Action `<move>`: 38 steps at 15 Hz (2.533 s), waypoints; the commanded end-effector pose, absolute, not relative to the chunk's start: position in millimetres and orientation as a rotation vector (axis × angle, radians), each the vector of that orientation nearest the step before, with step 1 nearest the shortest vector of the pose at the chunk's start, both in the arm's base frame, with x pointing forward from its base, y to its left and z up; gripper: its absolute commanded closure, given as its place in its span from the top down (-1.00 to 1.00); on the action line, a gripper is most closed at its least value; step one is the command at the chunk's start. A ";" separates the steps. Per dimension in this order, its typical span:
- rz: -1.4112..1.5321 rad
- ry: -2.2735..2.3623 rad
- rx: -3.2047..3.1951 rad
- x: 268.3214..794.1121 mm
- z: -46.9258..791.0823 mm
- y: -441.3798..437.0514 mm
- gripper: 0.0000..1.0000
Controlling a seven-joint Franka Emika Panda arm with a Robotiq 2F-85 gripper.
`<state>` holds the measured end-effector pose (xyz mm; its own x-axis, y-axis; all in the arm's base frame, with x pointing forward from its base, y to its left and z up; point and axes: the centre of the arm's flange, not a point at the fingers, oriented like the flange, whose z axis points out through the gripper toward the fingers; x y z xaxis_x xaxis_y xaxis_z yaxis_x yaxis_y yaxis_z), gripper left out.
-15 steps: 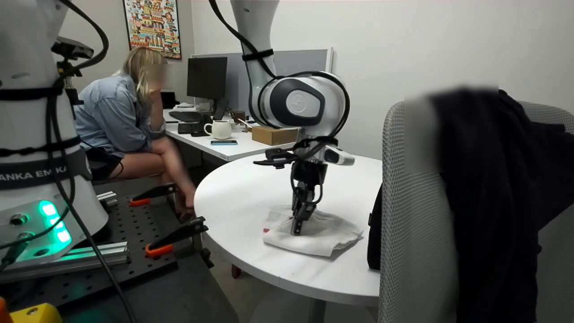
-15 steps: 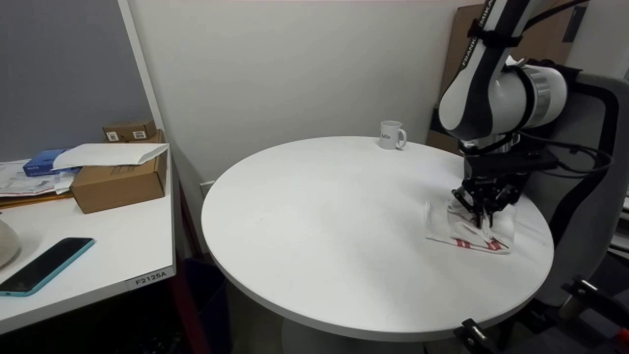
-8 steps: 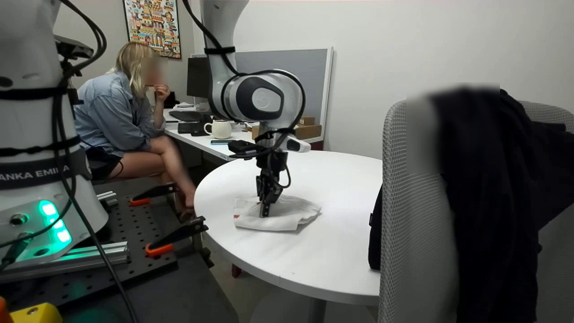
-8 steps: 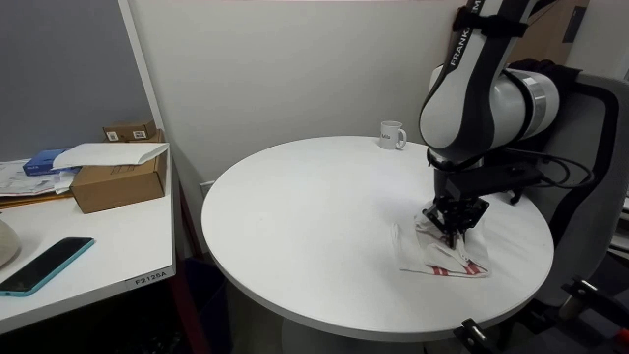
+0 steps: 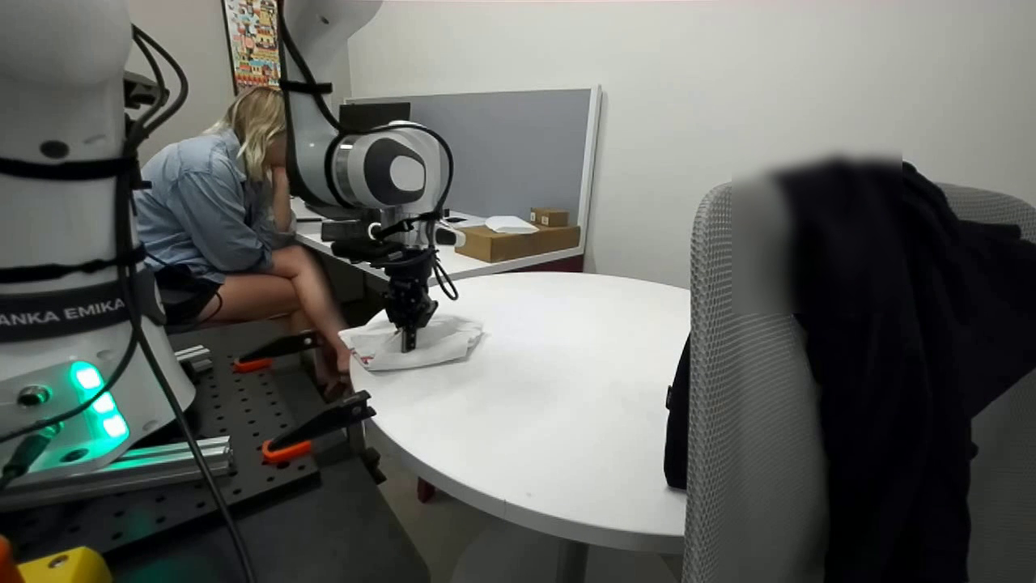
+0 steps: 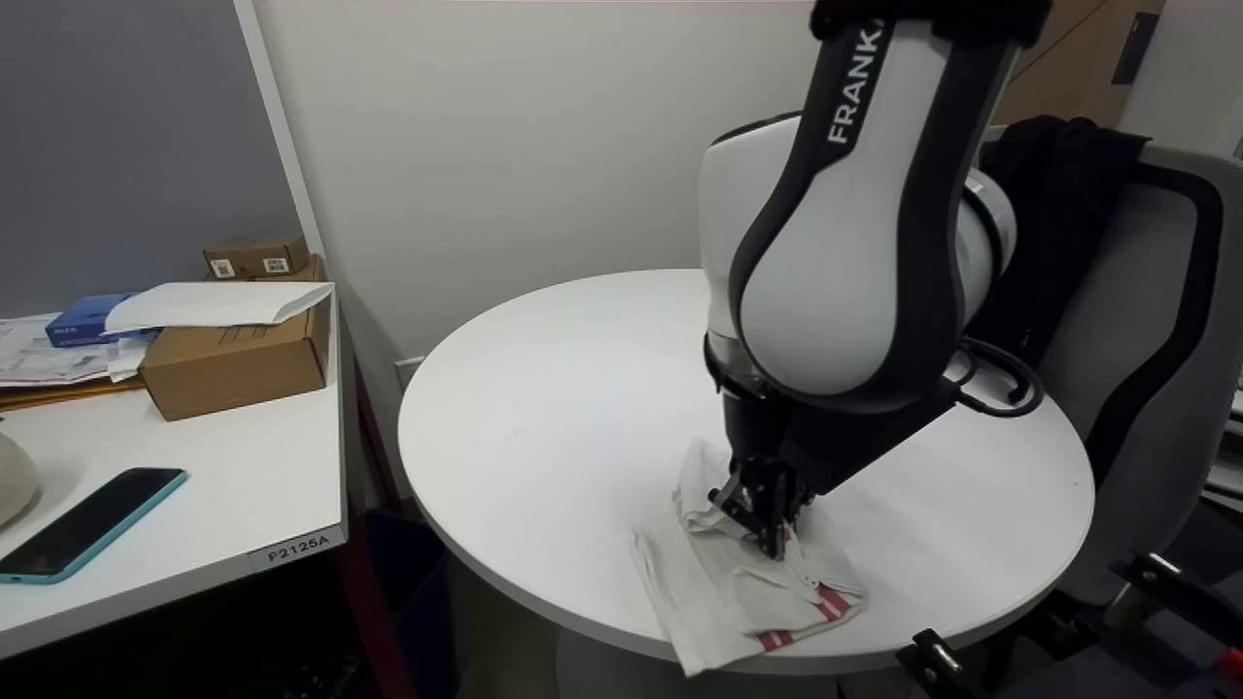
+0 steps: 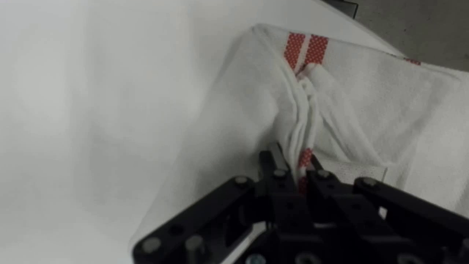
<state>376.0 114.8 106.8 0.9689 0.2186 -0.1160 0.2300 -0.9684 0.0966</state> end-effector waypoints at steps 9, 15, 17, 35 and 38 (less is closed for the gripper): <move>0.001 0.587 3.077 367.5 111.2 331.9 -0.96; 0.123 0.540 3.135 401.9 148.3 349.7 -0.96; 0.147 0.532 3.167 400.5 175.8 343.6 -0.96; 0.485 -0.253 3.060 557.9 387.1 104.3 -0.96; 0.416 -0.384 2.999 574.3 355.6 57.4 -0.96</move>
<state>549.6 82.4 378.9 0.9367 -0.1656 0.3084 -0.1773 -0.9841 0.0101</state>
